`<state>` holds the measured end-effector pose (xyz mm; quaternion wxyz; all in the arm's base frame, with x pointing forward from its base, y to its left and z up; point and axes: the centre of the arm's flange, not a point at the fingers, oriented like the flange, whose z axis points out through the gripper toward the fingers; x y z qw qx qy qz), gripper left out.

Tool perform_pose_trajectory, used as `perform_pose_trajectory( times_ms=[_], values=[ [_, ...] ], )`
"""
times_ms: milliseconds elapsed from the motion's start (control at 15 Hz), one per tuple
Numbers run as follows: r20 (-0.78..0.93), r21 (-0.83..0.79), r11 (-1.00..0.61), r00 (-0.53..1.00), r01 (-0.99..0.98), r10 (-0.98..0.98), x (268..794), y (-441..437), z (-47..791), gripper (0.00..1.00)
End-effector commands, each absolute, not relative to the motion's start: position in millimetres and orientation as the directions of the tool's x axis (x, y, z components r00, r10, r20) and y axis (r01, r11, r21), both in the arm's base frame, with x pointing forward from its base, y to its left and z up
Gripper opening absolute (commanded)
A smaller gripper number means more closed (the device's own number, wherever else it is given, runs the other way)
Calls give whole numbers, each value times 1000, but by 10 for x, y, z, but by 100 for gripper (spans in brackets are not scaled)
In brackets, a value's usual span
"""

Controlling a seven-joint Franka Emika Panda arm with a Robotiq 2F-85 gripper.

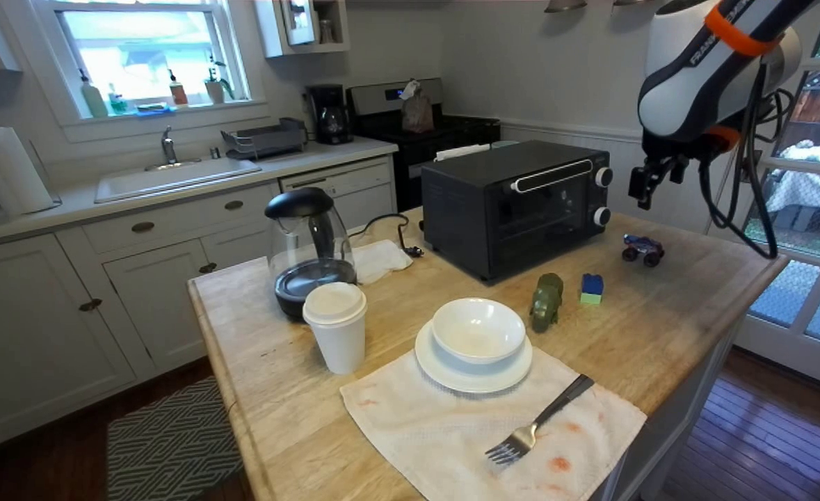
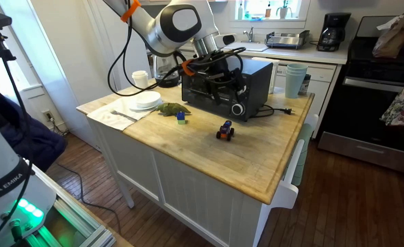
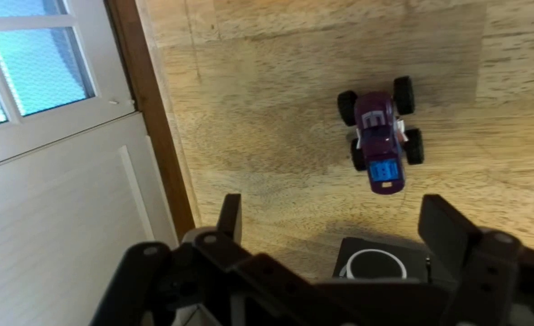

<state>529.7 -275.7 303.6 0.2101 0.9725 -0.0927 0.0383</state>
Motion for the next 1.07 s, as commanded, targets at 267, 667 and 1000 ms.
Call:
perform_pose_trajectory(
  times_ms=[267,667,1000],
  values=[
    [8,122,-980,987,-157,-158,5140,-2854,3390,100],
    [-5,111,-980,986,-165,-167,5089,-2822,3406,100],
    [-5,109,-981,986,-163,-164,5102,-2805,3410,100]
  ],
)
